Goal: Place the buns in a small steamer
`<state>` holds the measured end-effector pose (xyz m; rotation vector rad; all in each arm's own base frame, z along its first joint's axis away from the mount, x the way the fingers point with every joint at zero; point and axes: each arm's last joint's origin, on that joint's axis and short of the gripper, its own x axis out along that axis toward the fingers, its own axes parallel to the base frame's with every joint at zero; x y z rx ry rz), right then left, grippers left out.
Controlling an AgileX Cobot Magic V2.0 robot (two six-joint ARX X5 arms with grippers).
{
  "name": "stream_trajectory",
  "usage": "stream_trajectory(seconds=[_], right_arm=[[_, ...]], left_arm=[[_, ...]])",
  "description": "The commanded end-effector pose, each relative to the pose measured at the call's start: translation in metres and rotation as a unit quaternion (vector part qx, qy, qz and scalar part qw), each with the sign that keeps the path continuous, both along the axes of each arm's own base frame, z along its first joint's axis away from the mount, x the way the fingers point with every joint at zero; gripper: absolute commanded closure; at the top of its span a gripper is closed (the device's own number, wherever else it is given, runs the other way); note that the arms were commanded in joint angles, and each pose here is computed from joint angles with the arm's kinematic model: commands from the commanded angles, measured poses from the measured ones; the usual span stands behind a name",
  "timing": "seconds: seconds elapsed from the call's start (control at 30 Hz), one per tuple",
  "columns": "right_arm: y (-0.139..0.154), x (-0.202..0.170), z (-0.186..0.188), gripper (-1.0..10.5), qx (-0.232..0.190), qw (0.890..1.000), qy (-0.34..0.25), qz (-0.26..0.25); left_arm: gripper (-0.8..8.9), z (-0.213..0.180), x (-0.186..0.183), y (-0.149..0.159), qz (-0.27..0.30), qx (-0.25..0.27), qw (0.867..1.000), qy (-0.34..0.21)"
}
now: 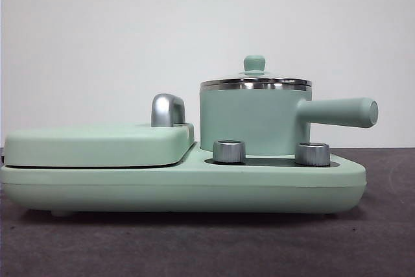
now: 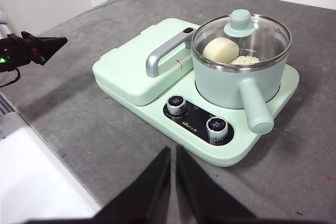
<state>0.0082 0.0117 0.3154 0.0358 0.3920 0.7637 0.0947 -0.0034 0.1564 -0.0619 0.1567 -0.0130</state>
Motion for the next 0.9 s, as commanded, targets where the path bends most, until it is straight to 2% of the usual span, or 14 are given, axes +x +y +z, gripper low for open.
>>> stream_trajectory(seconds=[0.03, 0.2, 0.43, 0.53, 0.67, 0.77, 0.9], right_arm=[[-0.001, -0.001, 0.003, 9.3, 0.004, 1.000, -0.010, 0.005], [-0.001, -0.001, 0.003, 9.3, 0.004, 1.000, -0.011, -0.011], [0.001, 0.015, -0.011, 9.3, -0.010, 0.990, -0.011, -0.142], [0.004, 0.035, -0.030, 9.3, -0.001, 0.980, -0.025, -0.197], [0.000, 0.065, -0.050, 9.3, 0.037, 0.953, -0.118, -0.275], [-0.005, 0.077, -0.065, 9.3, 0.049, 0.934, -0.165, -0.312], [-0.009, 0.083, -0.082, 9.3, 0.050, 0.920, -0.185, -0.341]], left_arm=[[7.93, -0.007, 0.001, 0.000, 0.001, 0.006, 1.000, 0.011], [7.93, -0.007, 0.001, 0.000, 0.001, 0.006, 1.000, 0.011], [7.93, -0.007, 0.001, 0.000, 0.001, 0.006, 1.000, 0.011], [7.93, -0.007, 0.001, 0.000, 0.001, 0.006, 1.000, 0.011], [7.93, -0.007, 0.001, 0.000, 0.001, 0.006, 1.000, 0.011], [7.93, -0.007, 0.001, 0.000, 0.001, 0.006, 1.000, 0.011], [7.93, -0.007, 0.001, 0.000, 0.001, 0.006, 1.000, 0.011]])
